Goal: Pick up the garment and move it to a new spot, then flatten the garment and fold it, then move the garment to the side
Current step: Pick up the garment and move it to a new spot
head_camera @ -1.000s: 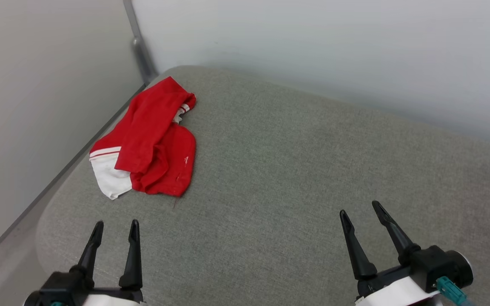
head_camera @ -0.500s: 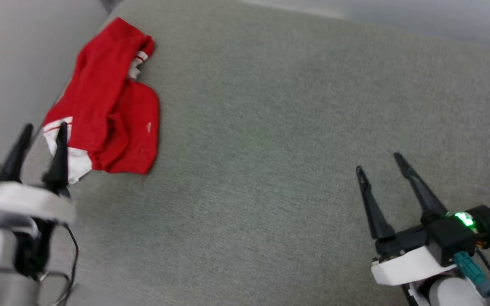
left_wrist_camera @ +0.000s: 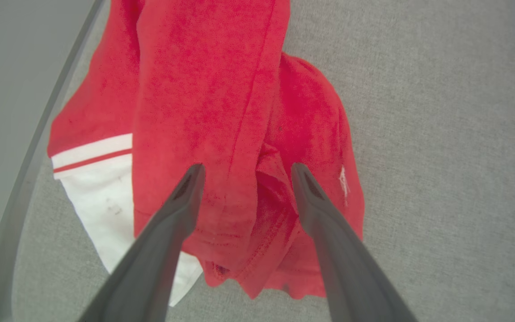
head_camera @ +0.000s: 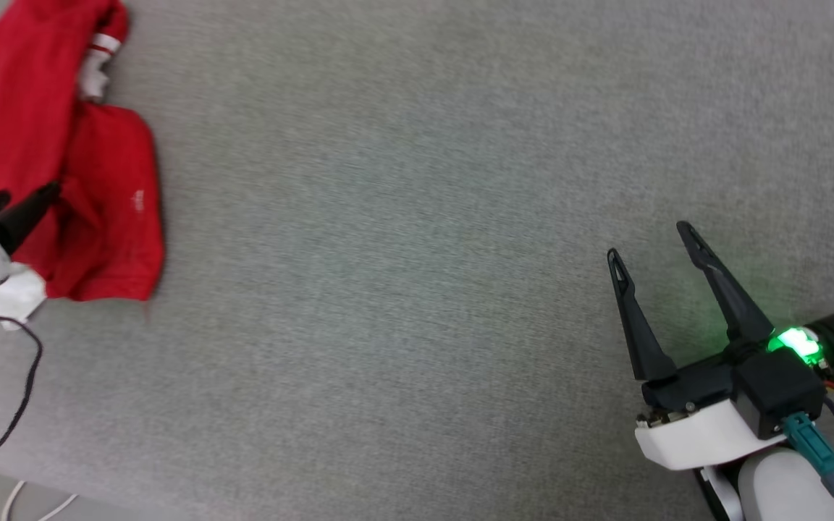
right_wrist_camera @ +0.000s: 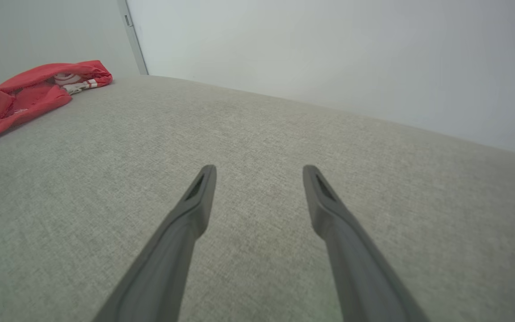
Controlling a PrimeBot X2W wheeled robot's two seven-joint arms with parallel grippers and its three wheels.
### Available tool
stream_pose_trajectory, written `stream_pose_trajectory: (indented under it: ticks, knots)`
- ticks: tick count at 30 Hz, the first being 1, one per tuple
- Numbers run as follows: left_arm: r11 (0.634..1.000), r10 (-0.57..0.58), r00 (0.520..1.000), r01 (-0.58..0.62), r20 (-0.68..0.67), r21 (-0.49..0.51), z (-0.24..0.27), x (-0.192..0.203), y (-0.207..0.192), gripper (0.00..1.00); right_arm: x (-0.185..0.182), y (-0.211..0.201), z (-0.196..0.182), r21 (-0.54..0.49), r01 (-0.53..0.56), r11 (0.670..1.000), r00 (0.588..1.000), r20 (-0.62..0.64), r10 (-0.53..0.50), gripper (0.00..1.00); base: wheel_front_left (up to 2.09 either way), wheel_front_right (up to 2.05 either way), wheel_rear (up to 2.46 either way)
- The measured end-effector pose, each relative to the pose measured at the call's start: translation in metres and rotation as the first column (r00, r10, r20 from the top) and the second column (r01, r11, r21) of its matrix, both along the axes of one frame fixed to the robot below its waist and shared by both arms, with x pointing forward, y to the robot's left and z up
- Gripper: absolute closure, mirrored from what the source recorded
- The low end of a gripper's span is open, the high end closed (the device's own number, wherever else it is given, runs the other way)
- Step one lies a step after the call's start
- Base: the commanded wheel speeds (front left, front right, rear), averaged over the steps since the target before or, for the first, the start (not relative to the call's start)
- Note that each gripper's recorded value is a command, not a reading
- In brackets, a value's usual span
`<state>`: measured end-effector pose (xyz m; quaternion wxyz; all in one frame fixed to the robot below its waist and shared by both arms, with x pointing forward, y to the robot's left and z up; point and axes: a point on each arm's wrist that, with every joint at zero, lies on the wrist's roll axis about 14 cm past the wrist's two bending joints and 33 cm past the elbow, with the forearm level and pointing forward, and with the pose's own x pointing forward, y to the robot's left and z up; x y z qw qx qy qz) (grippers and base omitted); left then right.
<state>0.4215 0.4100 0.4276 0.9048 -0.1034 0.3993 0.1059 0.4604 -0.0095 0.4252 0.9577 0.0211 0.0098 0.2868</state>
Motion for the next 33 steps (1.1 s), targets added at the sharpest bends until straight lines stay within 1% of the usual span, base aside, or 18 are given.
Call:
stream_pose_trajectory:
  ticks: [1,2,3,7,9,15,16,17,20,24,28,30,31,32,33]
  knots:
    - [1.0,0.002,0.999,-0.002,-0.044,-0.013,-0.008,0.0,0.0,0.0,0.002,-0.002,-0.003,-0.003,0.006,1.0,1.0,-0.002,-0.006,0.0,0.0,0.0,0.0]
    - [1.0,0.002,0.999,-0.002,-0.044,-0.013,-0.008,0.0,0.0,0.0,0.002,-0.002,-0.003,-0.003,0.006,1.0,1.0,-0.002,-0.006,0.0,0.0,0.0,0.0]
    - [0.999,0.011,0.994,-0.014,-0.104,-0.029,-0.023,0.0,0.001,0.0,0.004,-0.006,-0.009,-0.009,0.017,1.0,1.0,-0.012,-0.017,0.0,0.0,0.0,0.0]
    - [0.999,0.017,0.989,-0.022,-0.146,-0.038,-0.037,0.01,0.002,0.0,0.005,-0.015,-0.02,-0.025,0.039,0.999,0.999,-0.034,-0.039,0.0,0.0,0.0,0.0]
    - [0.997,0.022,0.981,-0.036,-0.191,-0.07,-0.055,0.015,-0.003,0.0,0.009,-0.02,-0.026,-0.036,0.052,0.998,0.998,-0.034,-0.054,0.0,0.0,0.0,0.0]
    - [0.996,0.014,0.964,-0.037,-0.264,-0.086,-0.071,0.019,-0.005,0.0,0.011,-0.028,-0.033,-0.045,0.076,0.996,0.996,-0.046,-0.078,0.0,0.0,0.0,0.0]
    - [0.995,0.01,0.961,-0.037,-0.275,-0.093,-0.072,0.019,-0.007,0.59,0.011,-0.03,-0.034,-0.048,0.079,0.996,0.996,-0.047,-0.081,0.0,0.0,0.0,0.0]
    - [0.995,0.006,0.96,-0.035,-0.282,-0.099,-0.072,0.019,-0.008,1.0,0.01,-0.03,-0.034,-0.051,0.081,0.995,0.995,-0.047,-0.083,0.0,0.0,0.0,0.0]
    - [0.994,-0.015,0.959,-0.017,-0.284,-0.106,-0.069,0.019,-0.012,1.0,0.01,-0.031,-0.033,-0.054,0.085,0.995,0.995,-0.044,-0.087,0.0,0.0,0.0,0.0]
    - [0.994,-0.034,0.969,0.008,-0.245,-0.106,-0.064,0.02,-0.018,1.0,0.009,-0.032,-0.028,-0.053,0.092,0.994,0.995,-0.035,-0.093,0.0,0.0,0.0,0.0]
    - [0.994,-0.099,0.978,0.088,-0.185,-0.065,-0.053,0.025,-0.027,1.0,0.008,-0.03,-0.02,-0.05,0.091,0.995,0.995,-0.025,-0.093,0.0,0.0,0.0,0.0]
    - [0.987,-0.155,0.98,0.15,-0.127,-0.051,-0.043,0.033,-0.039,1.0,0.007,-0.031,-0.014,-0.044,0.098,0.994,0.995,-0.018,-0.099,0.0,0.0,0.0,0.0]
    - [0.976,-0.217,0.968,0.217,-0.122,-0.021,-0.041,0.033,-0.049,1.0,0.007,-0.032,-0.011,-0.04,0.103,0.994,0.995,-0.011,-0.103,0.0,0.0,0.0,0.0]
    - [0.956,-0.289,0.947,0.294,-0.141,0.017,-0.039,0.029,-0.057,1.0,0.006,-0.033,-0.007,-0.035,0.109,0.993,0.994,-0.007,-0.109,0.0,0.0,0.0,0.0]
    - [0.939,-0.331,0.932,0.341,-0.151,0.048,-0.038,0.025,-0.059,1.0,0.005,-0.035,-0.004,-0.034,0.115,0.993,0.993,-0.004,-0.115,0.0,0.0,0.0,0.0]
